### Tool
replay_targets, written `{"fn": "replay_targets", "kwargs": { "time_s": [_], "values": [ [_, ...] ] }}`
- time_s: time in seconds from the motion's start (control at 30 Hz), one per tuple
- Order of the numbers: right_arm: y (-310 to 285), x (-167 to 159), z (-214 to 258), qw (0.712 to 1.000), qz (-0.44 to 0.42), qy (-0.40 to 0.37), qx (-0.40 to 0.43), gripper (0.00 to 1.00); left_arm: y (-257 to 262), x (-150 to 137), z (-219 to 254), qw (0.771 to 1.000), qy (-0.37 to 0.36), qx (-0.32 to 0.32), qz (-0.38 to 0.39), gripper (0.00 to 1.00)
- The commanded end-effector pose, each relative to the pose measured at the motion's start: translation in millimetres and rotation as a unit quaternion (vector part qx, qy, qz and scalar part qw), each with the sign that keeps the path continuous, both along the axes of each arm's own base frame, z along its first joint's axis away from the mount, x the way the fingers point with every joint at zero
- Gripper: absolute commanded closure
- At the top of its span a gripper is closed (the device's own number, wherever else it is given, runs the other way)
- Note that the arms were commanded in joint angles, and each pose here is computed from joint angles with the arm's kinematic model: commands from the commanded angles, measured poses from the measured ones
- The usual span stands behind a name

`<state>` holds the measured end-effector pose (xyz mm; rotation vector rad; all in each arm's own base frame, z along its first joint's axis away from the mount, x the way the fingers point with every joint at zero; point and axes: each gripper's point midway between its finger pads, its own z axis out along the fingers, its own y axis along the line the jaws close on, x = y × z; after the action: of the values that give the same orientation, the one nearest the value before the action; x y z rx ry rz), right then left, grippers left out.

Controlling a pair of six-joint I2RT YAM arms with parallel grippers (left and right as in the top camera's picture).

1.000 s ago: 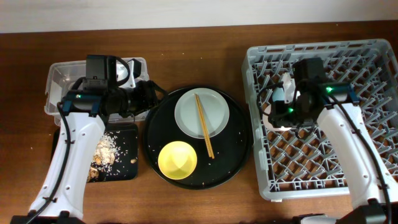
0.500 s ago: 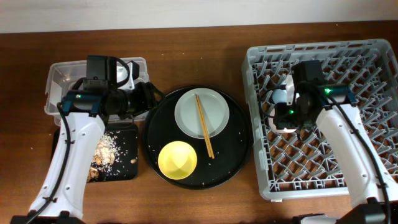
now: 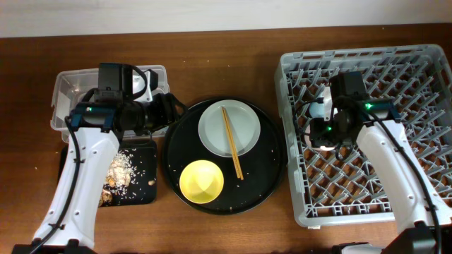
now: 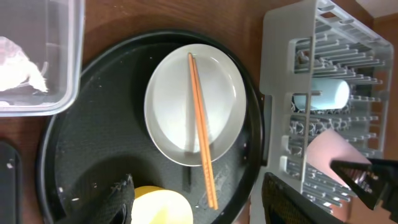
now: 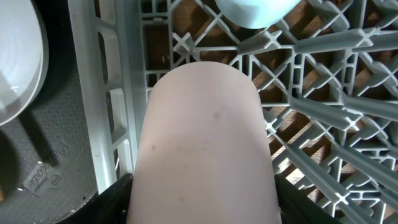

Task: Sort waste into correct bins and load items into the dishwasher rack
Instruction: 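Lower the pink cup upside down into the rack with the right gripper, then reach the right gripper to the chopsticks on the plate and grasp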

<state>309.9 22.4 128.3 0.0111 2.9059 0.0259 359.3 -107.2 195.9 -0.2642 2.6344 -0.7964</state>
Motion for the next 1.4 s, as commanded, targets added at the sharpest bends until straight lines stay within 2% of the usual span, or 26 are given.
{"fn": "replay_targets", "kwargs": {
  "time_s": [0.0,0.4,0.43,0.47,0.53,0.57,0.73,0.9,1.03,1.27,1.37],
  "values": [
    [-2.2,0.7,-3.4,1.0,-0.005,-0.001,-0.005,0.41,9.7,1.7,-3.7,0.999,-0.005,0.032,0.008,0.34],
    [-2.1,2.6,-2.9,1.0,-0.005,-0.005,-0.005,0.39,22.8,0.4,-10.4,0.998,0.005,0.065,0.027,0.32],
    [-2.1,3.2,-2.7,1.0,-0.005,-0.006,-0.005,0.36,22.8,0.4,-10.3,0.998,0.005,0.065,0.027,0.32],
    [-2.1,3.4,-2.7,1.0,-0.005,-0.006,-0.005,0.31,22.8,0.4,-10.3,0.998,0.005,0.065,0.027,0.26],
    [-2.0,3.2,-2.7,1.0,-0.005,-0.006,-0.004,0.28,22.8,0.4,-10.4,0.998,0.005,0.065,0.027,0.06],
    [-2.0,3.3,-2.7,1.0,-0.005,-0.006,-0.004,0.26,22.8,0.4,-10.3,0.998,0.005,0.065,0.027,0.01],
    [-1.9,4.5,-2.3,1.0,-0.005,-0.009,-0.004,0.23,22.8,0.4,-10.3,0.998,0.005,0.065,0.027,0.01],
    [22.7,24.8,5.8,0.997,0.014,-0.051,0.064,0.36,22.6,0.4,-10.3,0.998,0.005,0.065,0.027,0.01],
    [32.7,42.0,13.3,0.993,0.031,-0.09,0.076,0.48,22.7,0.4,-10.3,0.998,0.005,0.065,0.027,0.01],
    [63.7,67.9,-17.9,0.99,0.08,-0.094,0.062,0.49,22.8,0.4,-10.3,0.998,0.005,0.065,0.027,0.01],
    [65.1,74.1,-40.9,0.993,0.082,-0.077,0.045,0.56,22.6,0.5,-10.3,0.998,0.004,0.065,0.027,0.01]
  ]
}}
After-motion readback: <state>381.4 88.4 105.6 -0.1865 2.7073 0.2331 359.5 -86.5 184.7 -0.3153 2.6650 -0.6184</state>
